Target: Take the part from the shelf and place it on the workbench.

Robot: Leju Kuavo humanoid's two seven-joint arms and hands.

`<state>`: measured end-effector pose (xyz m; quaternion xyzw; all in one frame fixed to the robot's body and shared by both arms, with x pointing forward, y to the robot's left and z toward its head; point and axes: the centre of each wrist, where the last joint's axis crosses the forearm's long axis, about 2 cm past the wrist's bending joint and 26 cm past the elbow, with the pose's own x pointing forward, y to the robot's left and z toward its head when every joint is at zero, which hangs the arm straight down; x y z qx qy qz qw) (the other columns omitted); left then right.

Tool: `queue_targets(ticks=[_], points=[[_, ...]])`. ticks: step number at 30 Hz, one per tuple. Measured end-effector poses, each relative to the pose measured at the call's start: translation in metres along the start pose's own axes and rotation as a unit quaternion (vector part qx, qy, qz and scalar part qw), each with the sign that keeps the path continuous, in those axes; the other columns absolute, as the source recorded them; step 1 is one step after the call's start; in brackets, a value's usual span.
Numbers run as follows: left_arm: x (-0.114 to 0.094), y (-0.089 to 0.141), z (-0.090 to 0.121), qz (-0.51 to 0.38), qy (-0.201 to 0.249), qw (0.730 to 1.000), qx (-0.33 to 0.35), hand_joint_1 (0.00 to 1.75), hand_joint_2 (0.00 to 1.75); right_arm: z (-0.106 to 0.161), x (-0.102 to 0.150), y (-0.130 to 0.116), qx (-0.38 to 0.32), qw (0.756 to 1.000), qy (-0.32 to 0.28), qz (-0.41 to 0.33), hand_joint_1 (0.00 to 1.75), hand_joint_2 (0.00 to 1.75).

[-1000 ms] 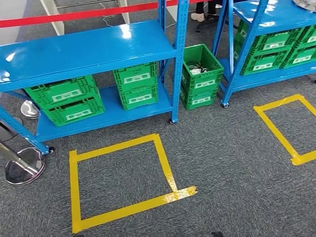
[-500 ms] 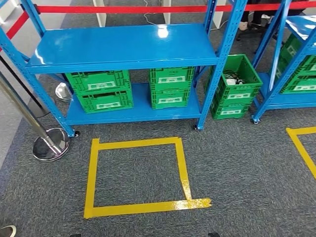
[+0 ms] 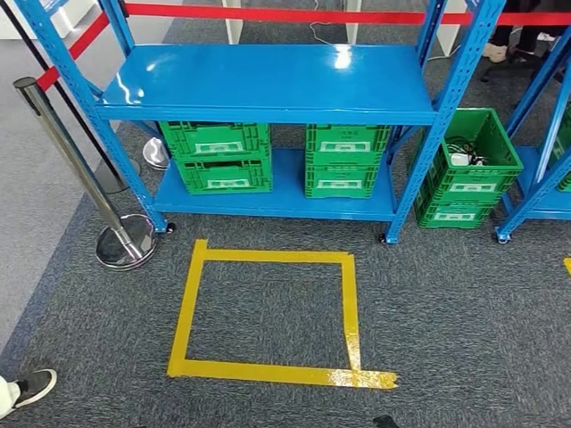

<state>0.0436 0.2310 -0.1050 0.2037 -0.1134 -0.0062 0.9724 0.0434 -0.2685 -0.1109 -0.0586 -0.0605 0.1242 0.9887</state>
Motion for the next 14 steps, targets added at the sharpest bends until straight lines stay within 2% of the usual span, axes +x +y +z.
queue_targets(ticks=[14], points=[[-0.0004,0.0022,-0.0012,0.0,-0.003,1.0,0.003,0.0,0.0,0.0003,-0.0018,0.0026,0.007,1.0,-0.007,-0.012,0.0,0.0]])
